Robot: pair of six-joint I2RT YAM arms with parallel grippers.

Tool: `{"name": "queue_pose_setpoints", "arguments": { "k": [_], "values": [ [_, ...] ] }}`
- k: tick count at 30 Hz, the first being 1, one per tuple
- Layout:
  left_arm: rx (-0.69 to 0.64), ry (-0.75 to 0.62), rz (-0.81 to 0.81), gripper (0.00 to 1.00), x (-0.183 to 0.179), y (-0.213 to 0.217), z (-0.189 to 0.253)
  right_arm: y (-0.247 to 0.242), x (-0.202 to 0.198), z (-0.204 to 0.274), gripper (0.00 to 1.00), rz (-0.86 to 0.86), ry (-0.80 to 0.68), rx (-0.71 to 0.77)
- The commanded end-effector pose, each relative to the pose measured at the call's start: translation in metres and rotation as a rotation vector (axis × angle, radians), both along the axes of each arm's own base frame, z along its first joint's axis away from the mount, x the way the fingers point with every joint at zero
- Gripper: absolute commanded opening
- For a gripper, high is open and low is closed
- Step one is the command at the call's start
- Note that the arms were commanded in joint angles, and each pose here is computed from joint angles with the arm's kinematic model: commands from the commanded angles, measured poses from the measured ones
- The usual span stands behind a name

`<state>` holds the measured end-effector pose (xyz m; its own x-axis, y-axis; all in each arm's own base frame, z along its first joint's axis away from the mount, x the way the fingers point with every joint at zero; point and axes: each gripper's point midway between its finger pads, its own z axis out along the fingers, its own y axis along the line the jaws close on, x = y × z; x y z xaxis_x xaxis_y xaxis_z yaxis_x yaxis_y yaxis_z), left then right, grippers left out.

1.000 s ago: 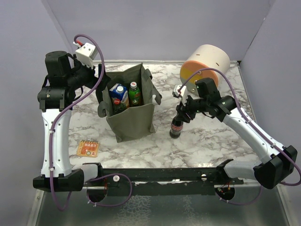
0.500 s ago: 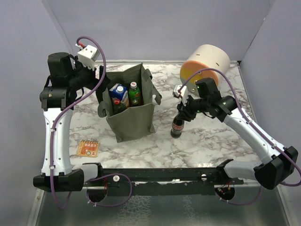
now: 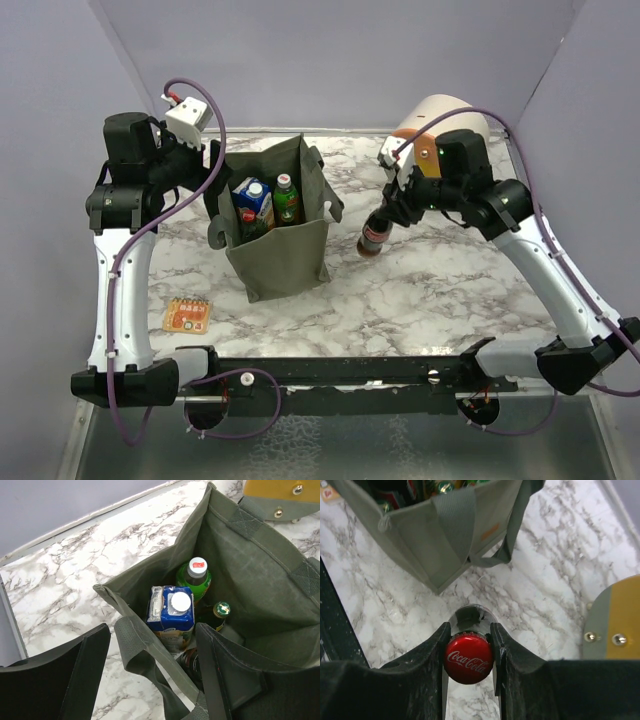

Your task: Place the beverage into the canvas bag

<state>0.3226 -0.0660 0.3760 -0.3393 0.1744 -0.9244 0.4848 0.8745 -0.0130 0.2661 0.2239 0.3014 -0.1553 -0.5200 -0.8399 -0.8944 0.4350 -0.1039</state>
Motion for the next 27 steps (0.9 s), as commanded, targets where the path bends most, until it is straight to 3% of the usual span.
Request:
{"name": "queue_pose_setpoints", "arguments": {
  "k": [1, 14, 27],
  "values": [
    [0.019, -0.005, 0.032, 0.71, 0.002, 0.007, -0.003, 0.005, 0.025, 0.087, 0.01, -0.059, -0.206, 0.125],
    [0.044, 0.022, 0.021, 0.70, 0.003, 0.008, -0.014, 0.019, 0.052, 0.226, 0.01, -0.057, -0.474, 0.263],
    [0.067, 0.025, 0.016, 0.69, 0.006, 0.010, -0.020, 0.047, 0.035, 0.303, 0.01, 0.051, -0.621, 0.467]
  ]
}}
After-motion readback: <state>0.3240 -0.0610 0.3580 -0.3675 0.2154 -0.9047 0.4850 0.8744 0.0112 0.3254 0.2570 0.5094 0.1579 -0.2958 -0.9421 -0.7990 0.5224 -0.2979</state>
